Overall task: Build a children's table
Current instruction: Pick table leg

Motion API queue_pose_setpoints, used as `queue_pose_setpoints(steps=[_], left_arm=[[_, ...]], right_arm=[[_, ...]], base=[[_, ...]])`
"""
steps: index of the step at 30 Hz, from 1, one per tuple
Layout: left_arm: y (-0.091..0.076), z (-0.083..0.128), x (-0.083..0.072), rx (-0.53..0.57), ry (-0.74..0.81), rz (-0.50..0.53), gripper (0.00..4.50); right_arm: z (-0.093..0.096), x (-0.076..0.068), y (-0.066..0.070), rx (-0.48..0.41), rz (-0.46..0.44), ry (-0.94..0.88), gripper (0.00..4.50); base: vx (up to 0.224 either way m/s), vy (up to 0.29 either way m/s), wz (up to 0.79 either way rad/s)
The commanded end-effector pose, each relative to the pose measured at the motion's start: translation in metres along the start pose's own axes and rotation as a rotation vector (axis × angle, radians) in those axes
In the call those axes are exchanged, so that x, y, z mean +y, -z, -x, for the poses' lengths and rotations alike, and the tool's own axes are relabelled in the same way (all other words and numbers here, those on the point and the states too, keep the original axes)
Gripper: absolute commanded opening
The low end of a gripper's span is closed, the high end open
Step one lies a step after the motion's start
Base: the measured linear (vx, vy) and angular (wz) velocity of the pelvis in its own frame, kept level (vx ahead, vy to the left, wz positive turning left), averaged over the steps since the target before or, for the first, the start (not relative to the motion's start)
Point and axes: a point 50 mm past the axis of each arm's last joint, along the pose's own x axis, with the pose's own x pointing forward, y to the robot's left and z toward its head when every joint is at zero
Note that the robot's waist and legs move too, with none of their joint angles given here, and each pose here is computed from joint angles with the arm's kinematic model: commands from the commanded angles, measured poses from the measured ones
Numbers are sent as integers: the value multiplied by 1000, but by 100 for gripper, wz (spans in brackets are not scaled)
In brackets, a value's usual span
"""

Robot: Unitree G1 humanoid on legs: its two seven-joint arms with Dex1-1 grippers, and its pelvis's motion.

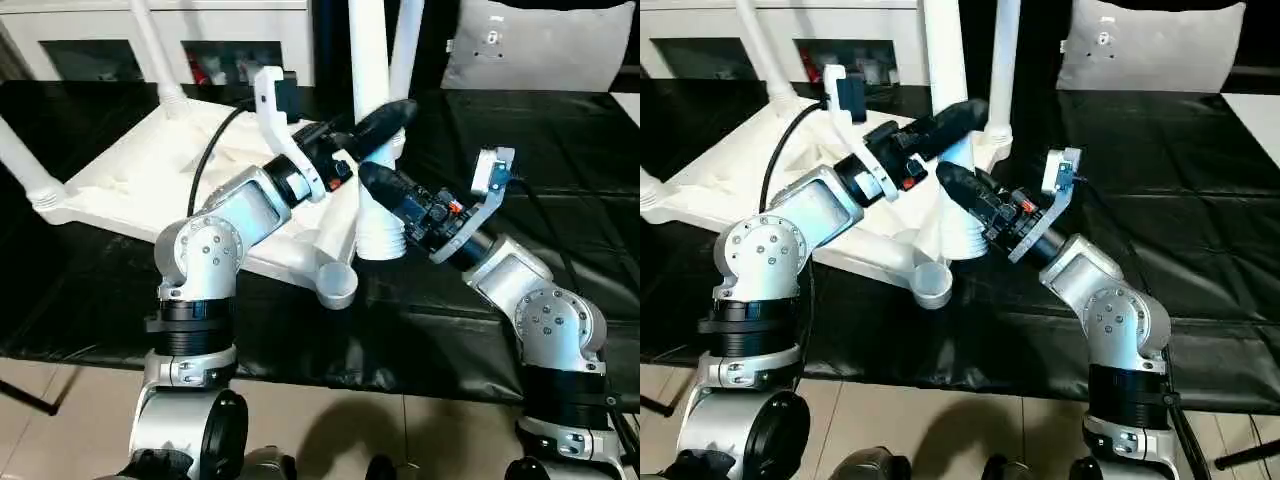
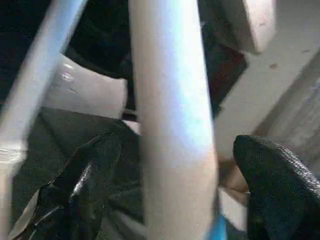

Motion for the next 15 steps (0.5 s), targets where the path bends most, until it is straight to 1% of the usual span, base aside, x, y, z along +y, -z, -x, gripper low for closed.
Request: queue_pose_setpoints(steps=[1,3,4,5,6,7,8,10,13,15], left_arm=[[1,-1,1,3,-38,-53,373],[2,-3,1,5,-75,-139,368],[5,-5,1,12,-93,-220,363],[5,-5,1,12,-93,-220,363],[7,-5,1,18,-100,-267,363],[7,-5,1,19,-100,-269,353],[11,-6,0,35,-96,-334,344],[13,-6,-1,39,-96,-368,328],[14,-7,1,31,-110,-383,295],[14,-8,1,31,-110,-406,288]], right_arm=[[-5,5,2,16,63,3,186],[-7,3,7,36,98,31,186],[-7,2,10,43,102,36,186],[-7,2,10,43,102,36,186],[-7,2,11,45,100,36,186],[-7,2,11,45,101,37,186],[-7,2,13,50,106,39,186],[-7,2,14,53,111,41,186],[-7,0,14,51,121,49,186],[-7,0,14,49,129,51,186]], base=[[0,0,0],[0,0,0],[0,0,0],[0,0,0],[0,0,0],[0,0,0],[0,0,0],[0,0,0],[0,0,0],[0,0,0]])
